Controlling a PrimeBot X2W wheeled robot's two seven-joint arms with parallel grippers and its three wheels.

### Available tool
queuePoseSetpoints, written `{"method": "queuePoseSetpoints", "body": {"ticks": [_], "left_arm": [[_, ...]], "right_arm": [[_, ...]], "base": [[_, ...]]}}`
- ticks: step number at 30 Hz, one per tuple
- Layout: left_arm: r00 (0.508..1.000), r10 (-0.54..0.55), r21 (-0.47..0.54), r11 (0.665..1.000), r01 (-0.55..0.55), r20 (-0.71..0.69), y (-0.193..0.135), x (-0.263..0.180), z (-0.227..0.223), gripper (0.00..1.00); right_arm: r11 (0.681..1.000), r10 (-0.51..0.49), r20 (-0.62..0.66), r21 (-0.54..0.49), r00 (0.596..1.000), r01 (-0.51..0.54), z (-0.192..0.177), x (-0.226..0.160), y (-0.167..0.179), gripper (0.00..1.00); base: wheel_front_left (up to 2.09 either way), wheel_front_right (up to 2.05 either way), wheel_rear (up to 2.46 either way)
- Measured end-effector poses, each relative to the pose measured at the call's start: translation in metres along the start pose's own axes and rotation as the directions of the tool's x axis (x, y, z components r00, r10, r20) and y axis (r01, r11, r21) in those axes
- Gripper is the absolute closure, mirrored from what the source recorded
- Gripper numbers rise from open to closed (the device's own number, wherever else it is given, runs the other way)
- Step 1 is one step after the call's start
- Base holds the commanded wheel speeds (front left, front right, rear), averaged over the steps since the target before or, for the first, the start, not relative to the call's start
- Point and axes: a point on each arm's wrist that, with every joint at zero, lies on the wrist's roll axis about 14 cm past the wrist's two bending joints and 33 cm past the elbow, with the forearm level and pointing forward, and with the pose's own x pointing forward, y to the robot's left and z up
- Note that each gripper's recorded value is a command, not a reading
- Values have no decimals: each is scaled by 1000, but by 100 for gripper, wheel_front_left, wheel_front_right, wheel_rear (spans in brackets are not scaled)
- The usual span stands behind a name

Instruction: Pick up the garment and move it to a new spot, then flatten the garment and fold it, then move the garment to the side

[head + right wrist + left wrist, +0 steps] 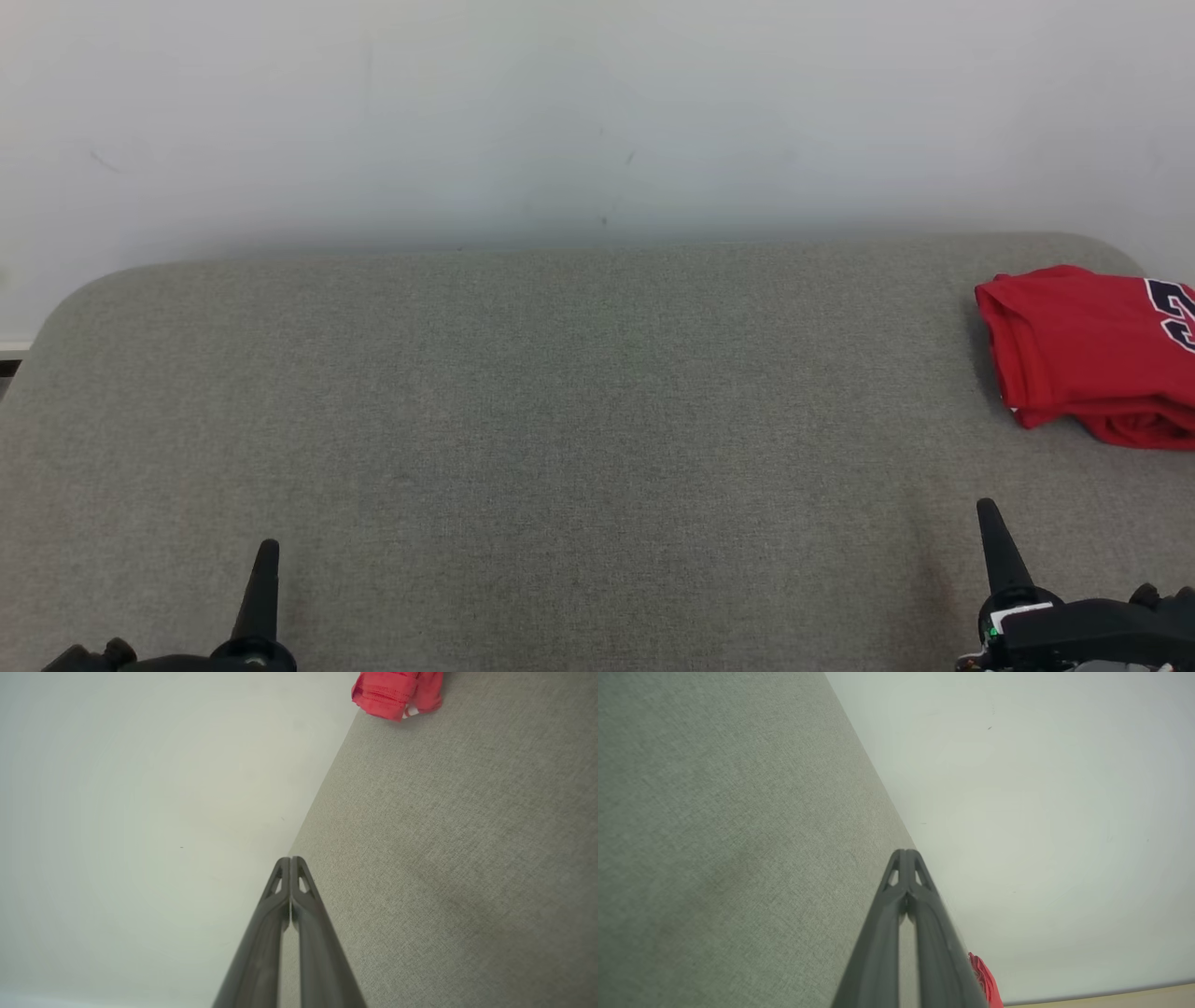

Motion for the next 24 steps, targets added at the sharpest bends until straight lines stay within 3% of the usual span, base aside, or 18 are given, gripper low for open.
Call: {"method": "queuePoseSetpoints", "body": {"ticks": [24], "left_arm": [[999, -30, -210, 977, 24, -26, -10, 8, -4, 100]], "right_arm": [[979, 17, 5, 205, 1000, -17, 5, 4, 5, 100]], "base": [[0, 0, 0]]}}
